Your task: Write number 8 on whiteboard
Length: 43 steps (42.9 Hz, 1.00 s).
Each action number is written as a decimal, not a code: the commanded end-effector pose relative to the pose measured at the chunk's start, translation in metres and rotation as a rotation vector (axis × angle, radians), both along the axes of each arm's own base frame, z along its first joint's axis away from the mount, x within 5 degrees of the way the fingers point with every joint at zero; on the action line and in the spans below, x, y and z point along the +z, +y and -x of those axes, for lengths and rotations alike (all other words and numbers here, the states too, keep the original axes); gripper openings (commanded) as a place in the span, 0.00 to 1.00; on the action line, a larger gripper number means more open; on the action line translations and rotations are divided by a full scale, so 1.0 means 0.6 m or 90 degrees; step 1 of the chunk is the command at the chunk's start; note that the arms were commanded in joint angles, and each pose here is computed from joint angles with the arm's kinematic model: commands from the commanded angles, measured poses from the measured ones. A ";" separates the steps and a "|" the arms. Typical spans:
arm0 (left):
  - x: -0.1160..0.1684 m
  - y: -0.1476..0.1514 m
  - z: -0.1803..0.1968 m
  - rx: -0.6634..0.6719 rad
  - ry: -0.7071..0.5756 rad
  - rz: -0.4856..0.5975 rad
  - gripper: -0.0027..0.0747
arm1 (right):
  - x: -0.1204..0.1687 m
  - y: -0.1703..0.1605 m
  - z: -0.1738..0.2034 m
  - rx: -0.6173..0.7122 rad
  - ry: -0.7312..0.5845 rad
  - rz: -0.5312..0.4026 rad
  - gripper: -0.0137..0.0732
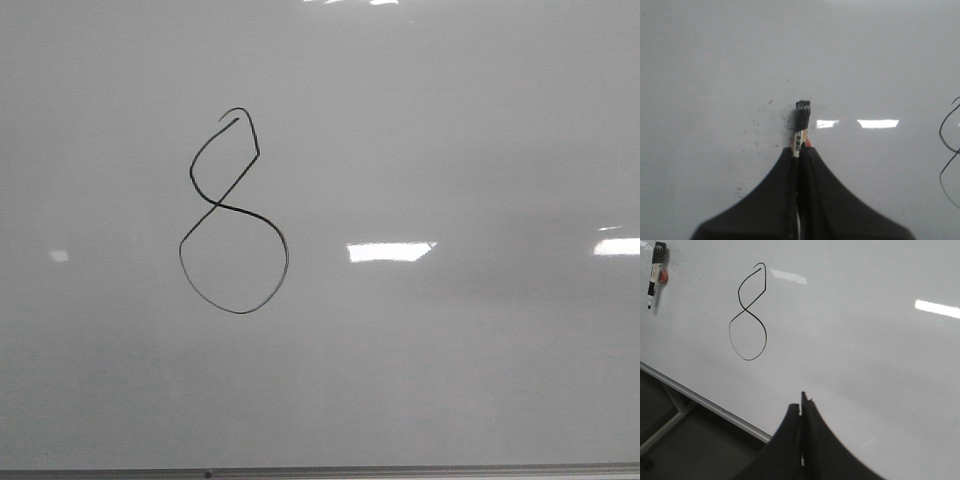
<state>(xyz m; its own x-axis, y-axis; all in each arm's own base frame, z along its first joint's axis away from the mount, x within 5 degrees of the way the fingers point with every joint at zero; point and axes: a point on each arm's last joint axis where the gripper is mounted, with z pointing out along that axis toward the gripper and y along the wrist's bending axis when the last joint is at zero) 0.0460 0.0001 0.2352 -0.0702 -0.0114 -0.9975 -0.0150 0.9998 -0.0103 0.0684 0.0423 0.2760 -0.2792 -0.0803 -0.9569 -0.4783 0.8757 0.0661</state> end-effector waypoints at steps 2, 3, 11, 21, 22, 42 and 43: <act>0.003 0.002 -0.001 0.011 -0.065 0.012 0.01 | 0.022 -0.003 -0.004 -0.025 -0.037 -0.028 0.08; -0.002 0.002 -0.003 0.011 -0.062 0.012 0.01 | 0.022 -0.003 -0.004 -0.025 -0.036 -0.028 0.08; -0.042 0.003 -0.014 0.010 -0.079 0.011 0.01 | 0.021 -0.003 -0.004 -0.023 -0.034 -0.028 0.08; -0.055 0.003 -0.016 0.010 -0.065 0.012 0.01 | 0.021 -0.003 -0.004 -0.023 -0.034 -0.028 0.08; -0.055 0.003 -0.016 0.010 -0.065 0.012 0.01 | 0.021 -0.003 -0.004 -0.023 -0.034 -0.028 0.08; -0.055 0.003 -0.016 0.010 -0.065 0.012 0.01 | 0.021 -0.003 -0.004 -0.023 -0.034 -0.028 0.08; -0.055 0.003 -0.016 0.010 -0.065 0.012 0.01 | 0.021 -0.003 -0.004 -0.023 -0.034 -0.028 0.08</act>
<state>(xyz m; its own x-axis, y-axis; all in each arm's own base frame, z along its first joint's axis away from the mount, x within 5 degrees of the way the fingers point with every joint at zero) 0.0560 0.0017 0.1986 -0.0530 -0.0214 -0.9984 -0.0305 0.9993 -0.0198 0.0684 0.0423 0.2761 -0.2795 -0.0786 -0.9569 -0.4784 0.8755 0.0678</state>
